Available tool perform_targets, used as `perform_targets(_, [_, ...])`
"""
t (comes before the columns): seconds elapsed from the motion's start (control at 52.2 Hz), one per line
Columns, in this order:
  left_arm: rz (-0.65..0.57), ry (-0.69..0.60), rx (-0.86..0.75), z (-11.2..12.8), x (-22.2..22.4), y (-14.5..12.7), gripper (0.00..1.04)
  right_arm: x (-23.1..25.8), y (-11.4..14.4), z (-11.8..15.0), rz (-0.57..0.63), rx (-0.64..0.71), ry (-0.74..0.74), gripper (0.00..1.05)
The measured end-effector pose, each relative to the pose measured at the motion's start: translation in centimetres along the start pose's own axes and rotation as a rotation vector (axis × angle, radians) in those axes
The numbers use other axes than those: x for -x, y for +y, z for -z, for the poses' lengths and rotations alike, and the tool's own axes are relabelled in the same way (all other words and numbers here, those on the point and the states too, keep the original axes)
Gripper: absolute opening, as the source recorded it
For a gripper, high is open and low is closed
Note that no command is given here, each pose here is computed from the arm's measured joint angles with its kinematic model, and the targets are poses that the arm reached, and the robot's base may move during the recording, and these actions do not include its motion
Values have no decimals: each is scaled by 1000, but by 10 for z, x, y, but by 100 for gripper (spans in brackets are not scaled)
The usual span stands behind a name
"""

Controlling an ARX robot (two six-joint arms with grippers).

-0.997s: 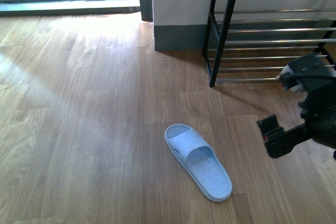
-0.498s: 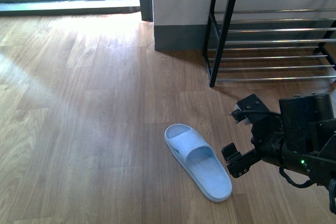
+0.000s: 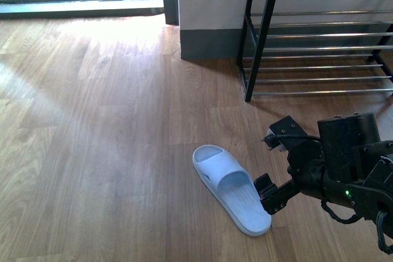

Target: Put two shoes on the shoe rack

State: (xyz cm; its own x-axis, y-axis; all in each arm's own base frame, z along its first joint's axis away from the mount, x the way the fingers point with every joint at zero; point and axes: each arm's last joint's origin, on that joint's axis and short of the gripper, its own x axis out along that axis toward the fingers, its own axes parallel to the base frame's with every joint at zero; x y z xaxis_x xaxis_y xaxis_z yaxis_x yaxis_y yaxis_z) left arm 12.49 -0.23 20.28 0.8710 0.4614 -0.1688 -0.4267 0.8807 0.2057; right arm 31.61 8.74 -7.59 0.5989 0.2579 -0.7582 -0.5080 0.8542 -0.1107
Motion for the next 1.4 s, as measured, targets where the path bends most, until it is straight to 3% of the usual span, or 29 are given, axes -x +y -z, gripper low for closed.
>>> perform_targets(0.288, [0,0,0,0,0,0,2,0,0,0,1,-2,-4,96])
perform_targets(0.479, [0,0,0,0,0,0,2,-8,2,2,66,-4,-188,96])
perform_targets(0.786, [0,0,0,0,0,0,2,-47,11,23,22,-21,-120,96])
perform_targets(1.399, [0,0,0,0,0,0,2,-105,5,30,-18,-24,-60,96])
